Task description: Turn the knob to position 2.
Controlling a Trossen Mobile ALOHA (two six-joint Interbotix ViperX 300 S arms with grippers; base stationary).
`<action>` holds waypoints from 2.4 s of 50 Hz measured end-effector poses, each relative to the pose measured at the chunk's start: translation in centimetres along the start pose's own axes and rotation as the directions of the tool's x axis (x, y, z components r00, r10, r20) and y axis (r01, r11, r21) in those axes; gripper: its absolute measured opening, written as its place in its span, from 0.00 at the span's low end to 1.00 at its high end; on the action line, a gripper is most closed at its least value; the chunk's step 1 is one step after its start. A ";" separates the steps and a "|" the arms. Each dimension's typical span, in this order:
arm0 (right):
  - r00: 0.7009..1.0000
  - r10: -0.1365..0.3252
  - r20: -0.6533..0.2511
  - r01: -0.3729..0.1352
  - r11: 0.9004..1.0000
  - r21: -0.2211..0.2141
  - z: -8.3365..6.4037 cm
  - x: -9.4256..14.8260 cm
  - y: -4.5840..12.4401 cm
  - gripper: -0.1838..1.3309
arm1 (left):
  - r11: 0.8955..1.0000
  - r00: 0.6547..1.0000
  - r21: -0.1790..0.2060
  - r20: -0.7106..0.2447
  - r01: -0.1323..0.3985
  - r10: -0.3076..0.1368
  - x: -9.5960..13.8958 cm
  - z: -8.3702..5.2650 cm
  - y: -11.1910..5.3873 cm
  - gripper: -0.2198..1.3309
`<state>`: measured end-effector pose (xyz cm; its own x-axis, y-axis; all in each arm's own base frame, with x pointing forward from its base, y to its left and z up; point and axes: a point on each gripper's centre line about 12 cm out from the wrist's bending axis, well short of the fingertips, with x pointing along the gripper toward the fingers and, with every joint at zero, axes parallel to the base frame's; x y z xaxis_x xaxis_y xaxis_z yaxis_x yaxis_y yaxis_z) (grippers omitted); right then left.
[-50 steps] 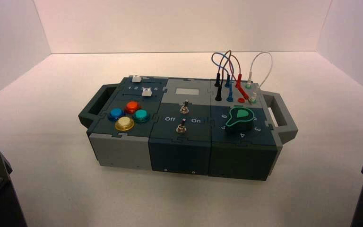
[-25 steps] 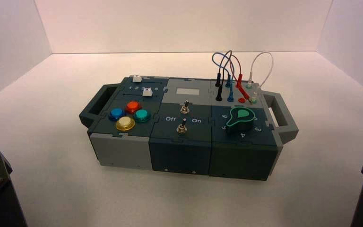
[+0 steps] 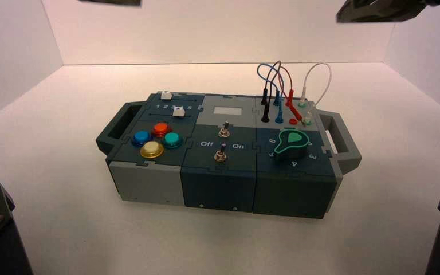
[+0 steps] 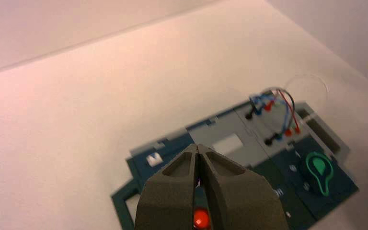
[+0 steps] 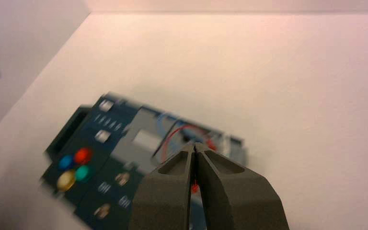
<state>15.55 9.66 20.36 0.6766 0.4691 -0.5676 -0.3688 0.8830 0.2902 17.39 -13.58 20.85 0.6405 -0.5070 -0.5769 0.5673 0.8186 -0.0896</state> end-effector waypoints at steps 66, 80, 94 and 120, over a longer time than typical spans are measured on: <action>0.855 0.092 -0.510 -0.109 0.994 -0.003 -7.3 7.5 6.3 0.03 | 1.000 0.985 0.015 -0.170 0.009 -0.007 4.8 -0.2 -0.8 0.04; 0.846 0.071 -0.528 -0.089 0.996 -0.009 -7.9 8.1 6.0 0.03 | 1.000 0.990 0.015 -0.140 0.013 -0.011 4.1 0.3 -0.9 0.04; 0.839 0.061 -0.540 -0.080 0.997 -0.011 -8.3 8.4 5.9 0.03 | 1.000 0.992 0.018 -0.129 0.014 -0.012 3.8 0.5 -0.9 0.04; 0.816 0.023 -0.577 -0.043 0.999 -0.022 -9.6 9.4 5.2 0.02 | 1.000 0.992 0.022 -0.128 0.015 -0.012 3.8 0.6 -0.9 0.04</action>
<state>13.88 18.57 9.18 0.1762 0.3956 -0.9014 -0.4119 0.8613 0.2975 19.60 -16.37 19.21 0.5624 -0.4778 -0.6748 0.5879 0.8050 -0.0800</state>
